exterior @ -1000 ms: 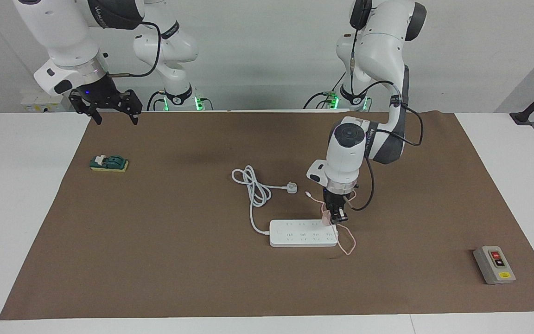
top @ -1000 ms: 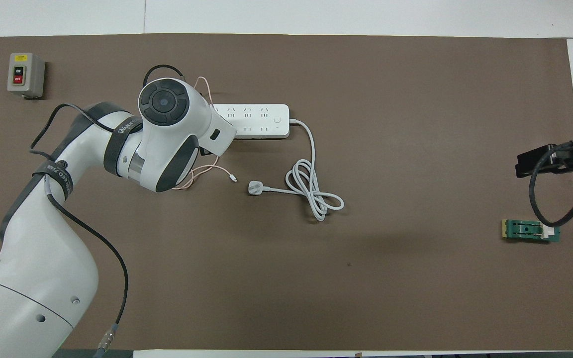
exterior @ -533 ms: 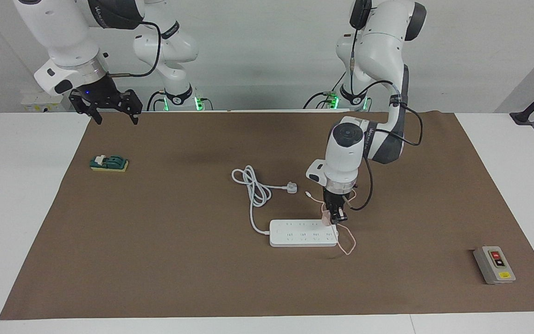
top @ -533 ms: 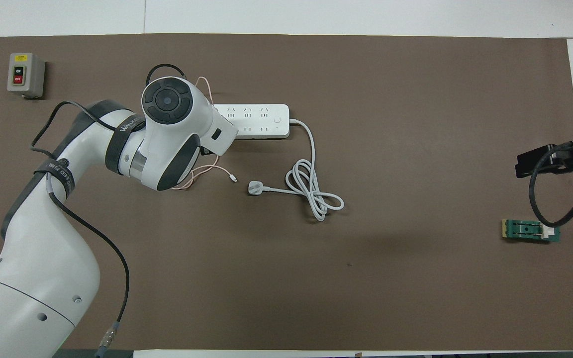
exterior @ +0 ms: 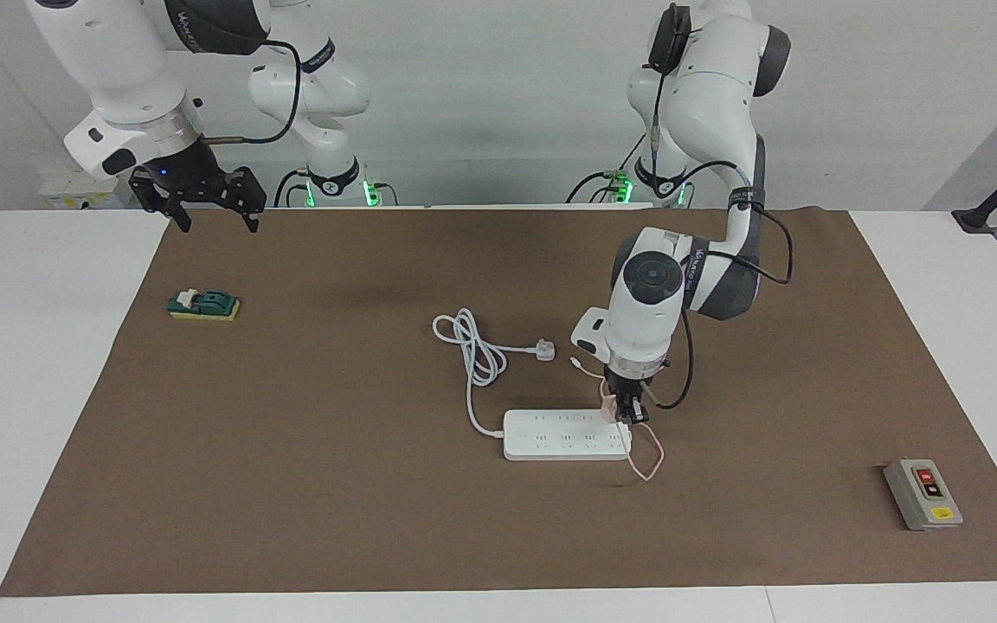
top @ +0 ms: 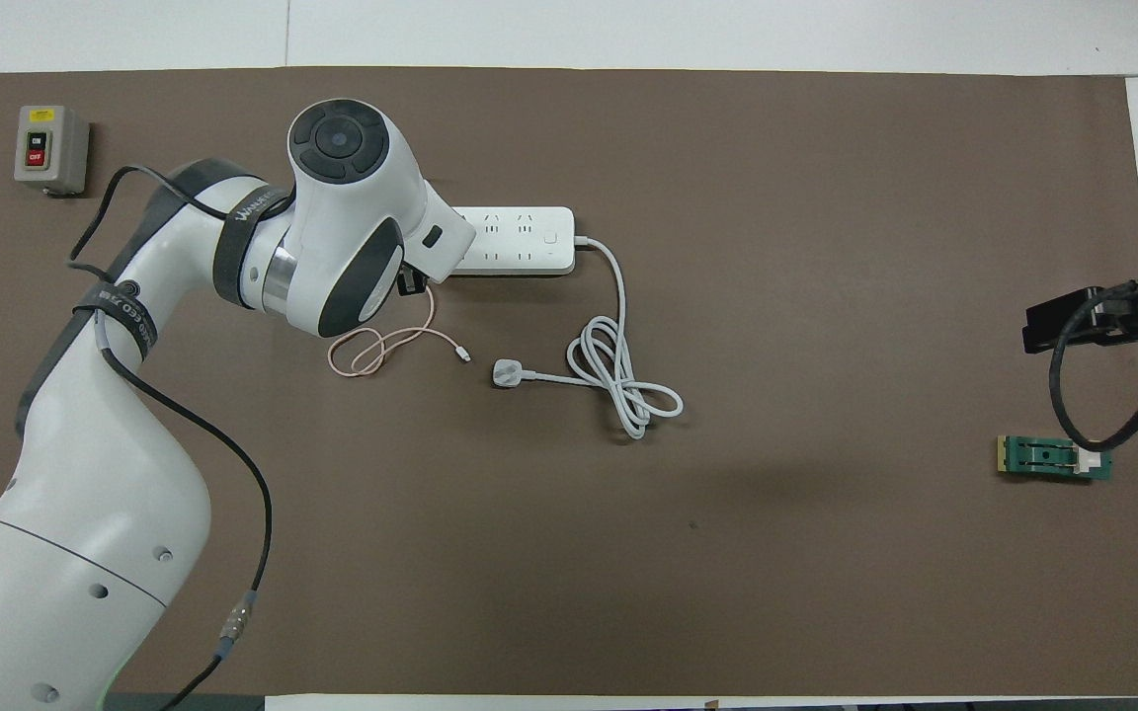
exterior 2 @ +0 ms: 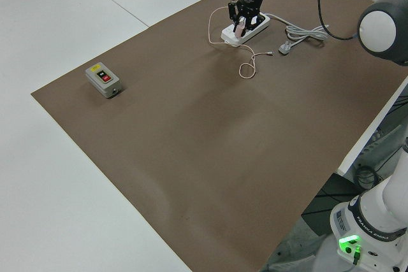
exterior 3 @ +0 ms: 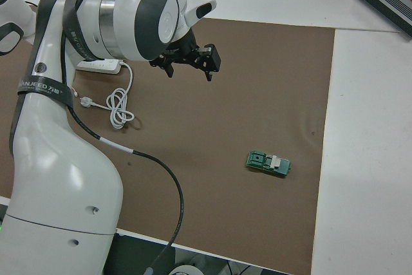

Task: Plug charger into power strip
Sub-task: 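Push the charger prongs into the socket with the left gripper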

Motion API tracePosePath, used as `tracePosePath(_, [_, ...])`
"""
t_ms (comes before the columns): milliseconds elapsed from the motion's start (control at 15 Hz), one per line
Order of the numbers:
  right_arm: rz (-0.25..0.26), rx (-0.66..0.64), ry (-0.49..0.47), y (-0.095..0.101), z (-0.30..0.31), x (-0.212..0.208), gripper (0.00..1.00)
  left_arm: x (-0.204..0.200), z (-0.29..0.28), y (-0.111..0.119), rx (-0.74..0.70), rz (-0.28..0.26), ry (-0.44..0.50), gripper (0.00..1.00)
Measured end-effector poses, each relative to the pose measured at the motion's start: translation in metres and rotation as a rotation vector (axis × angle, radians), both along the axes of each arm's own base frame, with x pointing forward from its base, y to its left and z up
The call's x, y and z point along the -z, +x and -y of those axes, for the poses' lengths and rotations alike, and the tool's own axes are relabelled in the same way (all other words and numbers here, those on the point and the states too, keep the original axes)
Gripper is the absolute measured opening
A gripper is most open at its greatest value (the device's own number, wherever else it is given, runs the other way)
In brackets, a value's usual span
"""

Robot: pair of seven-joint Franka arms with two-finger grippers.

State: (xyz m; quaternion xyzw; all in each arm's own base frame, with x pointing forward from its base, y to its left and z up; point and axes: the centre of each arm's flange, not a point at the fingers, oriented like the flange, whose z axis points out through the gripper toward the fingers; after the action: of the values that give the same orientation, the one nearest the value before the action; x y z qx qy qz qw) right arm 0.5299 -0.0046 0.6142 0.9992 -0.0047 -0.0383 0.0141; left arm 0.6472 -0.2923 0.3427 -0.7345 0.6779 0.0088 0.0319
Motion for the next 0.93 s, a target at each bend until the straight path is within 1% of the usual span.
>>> tracePosePath(200, [0.000, 0.000, 0.000, 0.000, 0.000, 0.000, 1.00, 0.010, -0.002, 0.007, 0.070, -0.035, -0.009, 0.31])
tracePosePath(467, [0.000, 0.000, 0.000, 0.000, 0.000, 0.000, 1.00, 0.014, -0.005, 0.012, 0.166, -0.057, -0.029, 0.31])
tracePosePath(933, [0.000, 0.000, 0.000, 0.000, 0.000, 0.000, 1.00, 0.013, -0.009, 0.014, 0.180, -0.062, -0.047, 0.31])
